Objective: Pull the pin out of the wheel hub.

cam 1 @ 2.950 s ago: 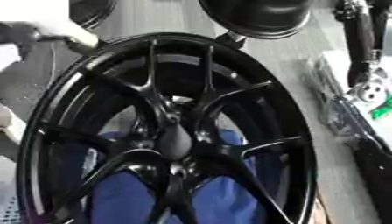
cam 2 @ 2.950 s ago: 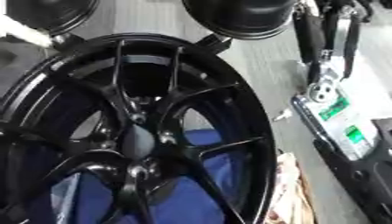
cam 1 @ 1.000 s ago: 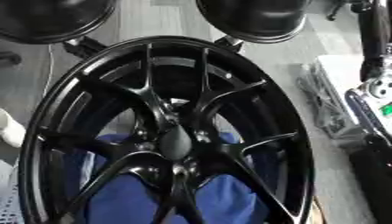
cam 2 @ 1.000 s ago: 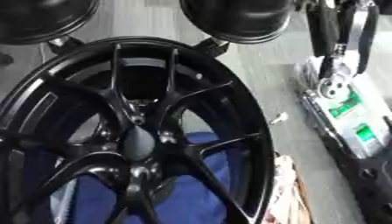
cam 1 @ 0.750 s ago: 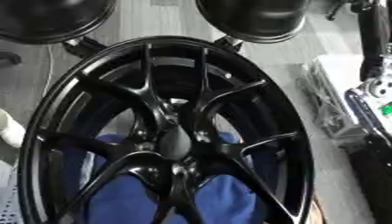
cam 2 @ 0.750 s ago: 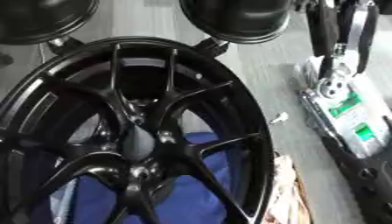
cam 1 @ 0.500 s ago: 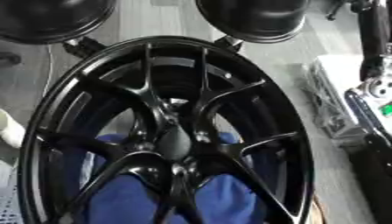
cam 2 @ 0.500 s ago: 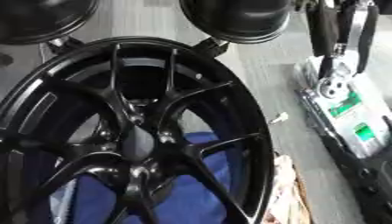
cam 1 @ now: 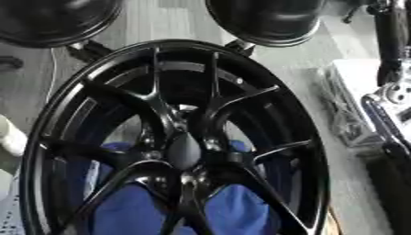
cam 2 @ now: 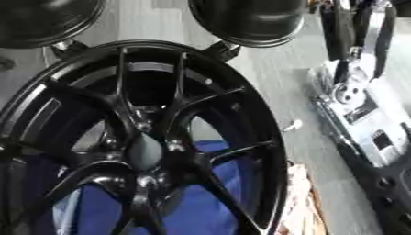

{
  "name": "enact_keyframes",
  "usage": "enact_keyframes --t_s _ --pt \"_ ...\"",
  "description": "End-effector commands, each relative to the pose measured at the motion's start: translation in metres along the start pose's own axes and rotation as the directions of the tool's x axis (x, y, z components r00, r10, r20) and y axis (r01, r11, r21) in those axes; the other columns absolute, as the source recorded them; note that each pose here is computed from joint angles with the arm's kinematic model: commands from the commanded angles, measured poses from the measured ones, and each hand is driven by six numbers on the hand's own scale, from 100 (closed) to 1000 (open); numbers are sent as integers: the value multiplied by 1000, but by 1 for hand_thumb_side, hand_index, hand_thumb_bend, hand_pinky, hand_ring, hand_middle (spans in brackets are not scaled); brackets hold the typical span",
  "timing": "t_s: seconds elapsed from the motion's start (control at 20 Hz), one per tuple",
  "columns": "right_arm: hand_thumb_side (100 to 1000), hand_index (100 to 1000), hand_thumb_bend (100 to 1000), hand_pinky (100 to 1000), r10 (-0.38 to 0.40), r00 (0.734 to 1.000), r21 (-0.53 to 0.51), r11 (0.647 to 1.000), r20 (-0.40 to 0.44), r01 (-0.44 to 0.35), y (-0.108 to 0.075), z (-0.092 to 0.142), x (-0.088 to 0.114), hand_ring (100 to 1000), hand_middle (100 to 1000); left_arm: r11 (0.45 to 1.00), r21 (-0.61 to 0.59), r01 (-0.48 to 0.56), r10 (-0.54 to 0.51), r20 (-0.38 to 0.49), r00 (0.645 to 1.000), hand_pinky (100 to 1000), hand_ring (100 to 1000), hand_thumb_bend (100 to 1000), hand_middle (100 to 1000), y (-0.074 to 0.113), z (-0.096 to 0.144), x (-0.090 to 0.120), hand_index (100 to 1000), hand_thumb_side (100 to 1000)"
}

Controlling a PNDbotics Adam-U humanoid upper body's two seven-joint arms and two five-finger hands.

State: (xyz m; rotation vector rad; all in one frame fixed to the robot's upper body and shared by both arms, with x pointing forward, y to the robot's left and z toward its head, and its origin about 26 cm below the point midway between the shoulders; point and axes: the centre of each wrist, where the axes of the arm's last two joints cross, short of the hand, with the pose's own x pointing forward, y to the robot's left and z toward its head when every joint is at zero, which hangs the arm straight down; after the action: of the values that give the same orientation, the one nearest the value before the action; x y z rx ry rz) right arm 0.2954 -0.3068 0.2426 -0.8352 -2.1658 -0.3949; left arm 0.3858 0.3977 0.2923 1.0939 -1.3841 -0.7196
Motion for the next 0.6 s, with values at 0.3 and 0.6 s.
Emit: enact_keyframes --t_s 0.3,0.6 --pt "663 671 100 667 26 999 -28 999 24 -25 -1 -6 7 650 551 994 79 -69 64 69 996 908 782 100 756 21 6 10 791 483" --pt "653 673 100 668 35 998 -24 999 44 -34 -2 -9 10 651 552 934 135 -331 285 276 918 906 725 100 696 25 32 29 764 659"
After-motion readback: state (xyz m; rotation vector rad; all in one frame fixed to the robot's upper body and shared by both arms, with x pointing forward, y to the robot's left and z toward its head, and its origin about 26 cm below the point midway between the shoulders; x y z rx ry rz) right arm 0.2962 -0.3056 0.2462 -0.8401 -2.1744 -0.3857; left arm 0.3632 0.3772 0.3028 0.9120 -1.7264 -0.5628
